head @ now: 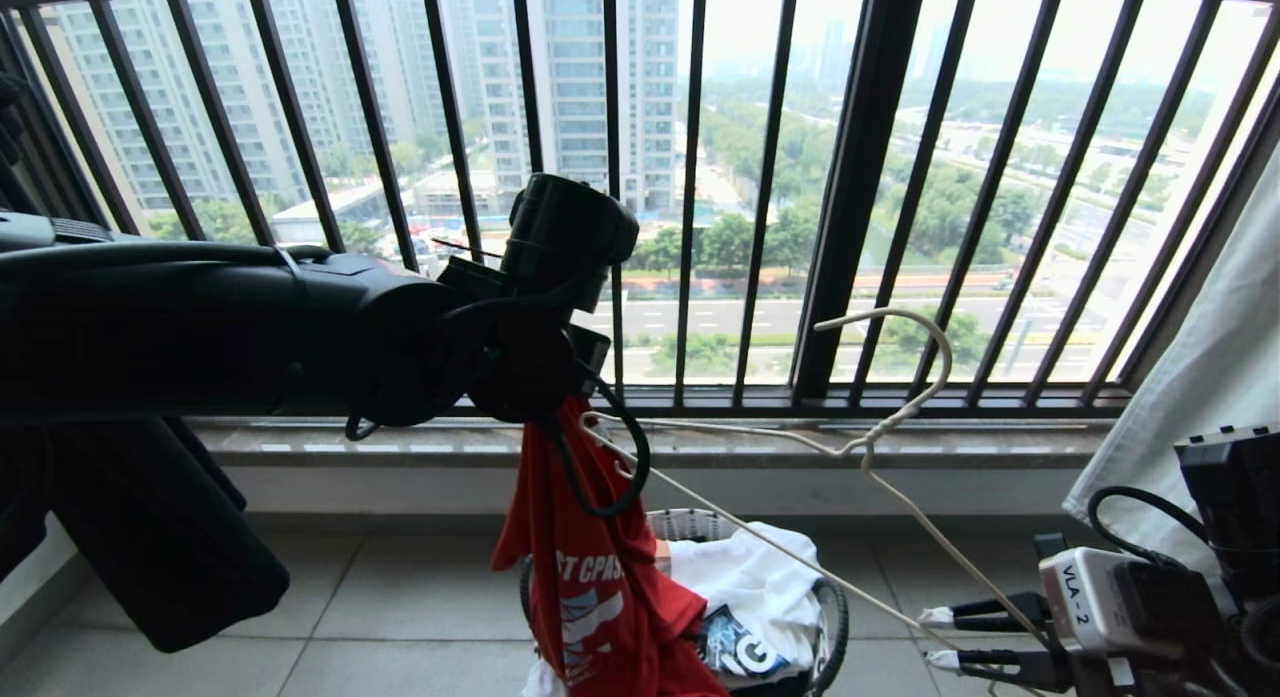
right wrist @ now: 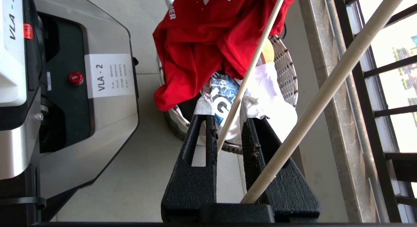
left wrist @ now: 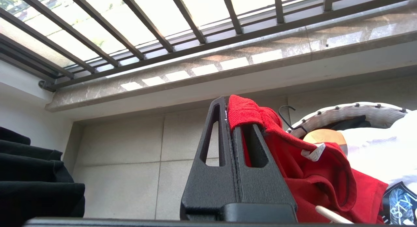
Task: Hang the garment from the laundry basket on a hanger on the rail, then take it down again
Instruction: Hang the clothes on the clothes rack
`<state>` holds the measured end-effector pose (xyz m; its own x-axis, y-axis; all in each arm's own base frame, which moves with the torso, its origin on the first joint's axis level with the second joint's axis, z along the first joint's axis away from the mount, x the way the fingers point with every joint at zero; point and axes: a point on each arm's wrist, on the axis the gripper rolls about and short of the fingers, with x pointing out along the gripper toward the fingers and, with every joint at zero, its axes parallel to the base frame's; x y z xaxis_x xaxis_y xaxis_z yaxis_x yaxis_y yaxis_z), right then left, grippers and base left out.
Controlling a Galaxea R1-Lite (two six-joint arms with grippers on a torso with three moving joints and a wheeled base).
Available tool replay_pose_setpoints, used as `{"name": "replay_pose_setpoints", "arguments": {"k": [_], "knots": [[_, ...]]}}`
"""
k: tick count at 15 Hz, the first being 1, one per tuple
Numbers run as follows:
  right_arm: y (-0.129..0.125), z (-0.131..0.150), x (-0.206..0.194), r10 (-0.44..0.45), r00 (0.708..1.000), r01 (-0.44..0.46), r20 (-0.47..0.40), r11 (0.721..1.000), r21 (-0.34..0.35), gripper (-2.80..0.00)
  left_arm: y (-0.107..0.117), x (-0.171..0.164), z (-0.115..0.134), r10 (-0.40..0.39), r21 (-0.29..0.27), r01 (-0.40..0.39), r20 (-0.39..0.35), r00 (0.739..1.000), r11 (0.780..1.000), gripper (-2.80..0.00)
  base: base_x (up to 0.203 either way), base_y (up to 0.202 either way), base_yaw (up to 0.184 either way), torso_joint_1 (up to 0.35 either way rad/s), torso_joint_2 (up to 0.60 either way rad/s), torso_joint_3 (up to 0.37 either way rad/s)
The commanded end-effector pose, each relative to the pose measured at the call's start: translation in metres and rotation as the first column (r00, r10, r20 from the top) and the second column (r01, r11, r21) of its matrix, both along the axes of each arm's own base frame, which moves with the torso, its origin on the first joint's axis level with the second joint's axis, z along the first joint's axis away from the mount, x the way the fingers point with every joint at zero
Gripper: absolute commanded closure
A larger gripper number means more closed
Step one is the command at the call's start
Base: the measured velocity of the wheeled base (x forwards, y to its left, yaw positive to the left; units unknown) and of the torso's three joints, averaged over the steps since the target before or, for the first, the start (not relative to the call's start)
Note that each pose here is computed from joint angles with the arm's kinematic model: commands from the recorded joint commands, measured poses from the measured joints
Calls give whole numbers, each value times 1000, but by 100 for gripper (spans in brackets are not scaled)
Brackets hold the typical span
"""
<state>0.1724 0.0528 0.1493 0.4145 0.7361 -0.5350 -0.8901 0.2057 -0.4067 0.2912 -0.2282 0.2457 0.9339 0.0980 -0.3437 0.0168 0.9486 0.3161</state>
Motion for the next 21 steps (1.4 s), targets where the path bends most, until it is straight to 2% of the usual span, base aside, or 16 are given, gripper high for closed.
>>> {"name": "replay_pose_setpoints", "arguments": {"k": [1,7,13,16,18,21], "knots": [[2,2,-3,18,1000,-18,15,1000,3,0,-7,-4,-3,-23,16,23,-7,1000,1000,0,0,0,0,0,0,0],[2,3,-2,18,1000,-18,17,1000,5,0,-16,-26,-9,-87,42,88,-36,996,995,0,0,0,0,0,0,0],[2,2,-1,18,1000,-18,13,1000,6,0,-25,-47,-1,-157,60,159,-25,987,986,0,0,0,0,0,0,0],[1,4,1,11,1000,-11,18,1000,8,0,-20,-53,-3,-156,101,162,-65,986,982,0,0,0,0,0,0,0],[2,3,0,11,1000,-11,16,1000,6,0,-17,-57,1,-161,91,166,-59,985,982,0,0,0,0,0,0,0],[1,4,1,8,1000,-8,19,1000,7,0,-20,-61,-2,-177,108,184,-73,982,977,0,0,0,0,0,0,0]]}}
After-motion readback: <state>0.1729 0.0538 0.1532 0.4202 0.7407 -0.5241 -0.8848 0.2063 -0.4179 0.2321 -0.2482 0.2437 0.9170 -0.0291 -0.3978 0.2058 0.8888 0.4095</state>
